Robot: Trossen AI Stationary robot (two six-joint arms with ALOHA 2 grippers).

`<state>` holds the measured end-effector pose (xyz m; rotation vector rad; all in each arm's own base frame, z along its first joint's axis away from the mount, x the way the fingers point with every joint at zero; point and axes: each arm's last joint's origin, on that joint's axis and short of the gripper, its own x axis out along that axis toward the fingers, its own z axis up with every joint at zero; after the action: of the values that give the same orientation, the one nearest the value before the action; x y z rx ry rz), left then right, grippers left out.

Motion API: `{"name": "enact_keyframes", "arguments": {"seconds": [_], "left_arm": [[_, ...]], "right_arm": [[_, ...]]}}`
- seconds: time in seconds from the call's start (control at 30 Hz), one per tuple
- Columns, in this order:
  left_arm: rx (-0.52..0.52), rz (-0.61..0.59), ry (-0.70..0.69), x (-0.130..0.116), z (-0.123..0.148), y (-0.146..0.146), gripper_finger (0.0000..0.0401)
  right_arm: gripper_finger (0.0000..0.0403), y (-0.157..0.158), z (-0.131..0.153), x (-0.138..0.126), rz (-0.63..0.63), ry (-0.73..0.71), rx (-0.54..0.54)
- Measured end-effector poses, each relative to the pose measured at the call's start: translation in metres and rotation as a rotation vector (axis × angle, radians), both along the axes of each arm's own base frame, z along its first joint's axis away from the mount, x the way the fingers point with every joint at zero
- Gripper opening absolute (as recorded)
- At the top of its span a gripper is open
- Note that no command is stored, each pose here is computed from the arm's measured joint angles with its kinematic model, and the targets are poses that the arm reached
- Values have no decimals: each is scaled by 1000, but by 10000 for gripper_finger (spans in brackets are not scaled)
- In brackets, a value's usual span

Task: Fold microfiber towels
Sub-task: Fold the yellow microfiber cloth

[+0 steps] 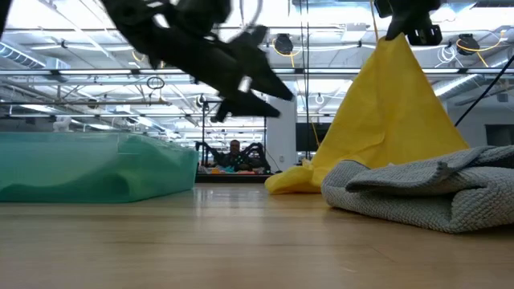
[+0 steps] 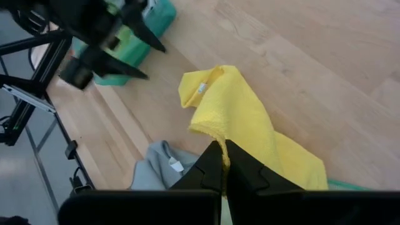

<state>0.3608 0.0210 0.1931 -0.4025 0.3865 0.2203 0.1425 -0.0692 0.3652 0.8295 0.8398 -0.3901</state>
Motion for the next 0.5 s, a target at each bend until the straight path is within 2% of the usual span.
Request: {"name": "enact_keyframes", "arguments": {"seconds": [0.17, 0.3, 0.37, 0.5], "left_arm": [[18, 81, 73, 46, -13, 8, 241], [34, 110, 191, 71, -26, 18, 228], [-1, 140, 224, 80, -33, 24, 221], [-115, 216, 284, 82, -41, 36, 207]], "right_arm": [[0, -1, -1, 2, 1, -1, 2], [0, -1, -1, 2, -6, -3, 12], [0, 0, 0, 2, -8, -9, 32], [0, 0, 0, 2, -13, -11, 42]]}}
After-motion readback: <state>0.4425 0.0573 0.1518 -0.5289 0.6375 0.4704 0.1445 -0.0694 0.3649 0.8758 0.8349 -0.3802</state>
